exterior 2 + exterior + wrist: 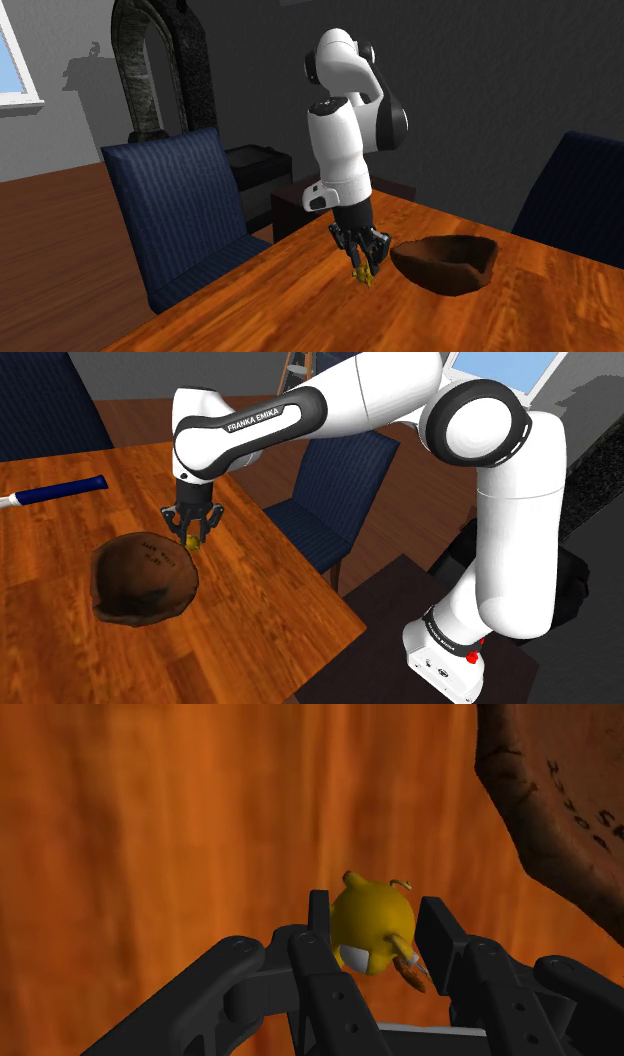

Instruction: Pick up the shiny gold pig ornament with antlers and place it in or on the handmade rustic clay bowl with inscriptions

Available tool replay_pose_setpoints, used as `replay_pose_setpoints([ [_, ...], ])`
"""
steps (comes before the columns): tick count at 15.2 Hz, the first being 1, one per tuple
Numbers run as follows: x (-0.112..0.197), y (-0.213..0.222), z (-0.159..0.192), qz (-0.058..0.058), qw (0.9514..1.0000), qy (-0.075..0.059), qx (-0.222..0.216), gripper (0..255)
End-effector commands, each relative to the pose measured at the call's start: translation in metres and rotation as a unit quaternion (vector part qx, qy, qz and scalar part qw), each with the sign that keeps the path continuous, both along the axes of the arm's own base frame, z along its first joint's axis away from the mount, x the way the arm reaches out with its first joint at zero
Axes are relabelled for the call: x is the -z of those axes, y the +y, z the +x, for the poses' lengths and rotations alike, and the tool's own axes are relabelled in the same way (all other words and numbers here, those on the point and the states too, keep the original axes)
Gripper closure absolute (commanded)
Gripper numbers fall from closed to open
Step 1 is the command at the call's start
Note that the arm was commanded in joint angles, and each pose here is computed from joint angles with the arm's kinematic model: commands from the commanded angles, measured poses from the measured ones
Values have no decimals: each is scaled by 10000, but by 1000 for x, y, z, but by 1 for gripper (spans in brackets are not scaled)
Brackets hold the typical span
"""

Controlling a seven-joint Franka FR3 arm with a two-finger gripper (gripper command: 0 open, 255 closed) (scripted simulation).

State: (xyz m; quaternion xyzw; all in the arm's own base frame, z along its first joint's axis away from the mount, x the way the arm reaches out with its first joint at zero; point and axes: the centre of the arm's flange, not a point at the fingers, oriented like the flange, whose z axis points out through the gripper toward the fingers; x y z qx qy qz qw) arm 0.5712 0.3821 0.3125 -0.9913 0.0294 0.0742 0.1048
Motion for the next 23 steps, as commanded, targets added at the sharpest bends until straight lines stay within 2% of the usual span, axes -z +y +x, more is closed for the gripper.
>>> replay_pose_setpoints([
  [1, 10, -4, -2, -72, 9999, 89, 3, 255],
  [5, 10, -7, 1, -72, 9999, 92, 3, 255],
  [23, -85, -7, 1, -72, 9999, 92, 3, 255],
])
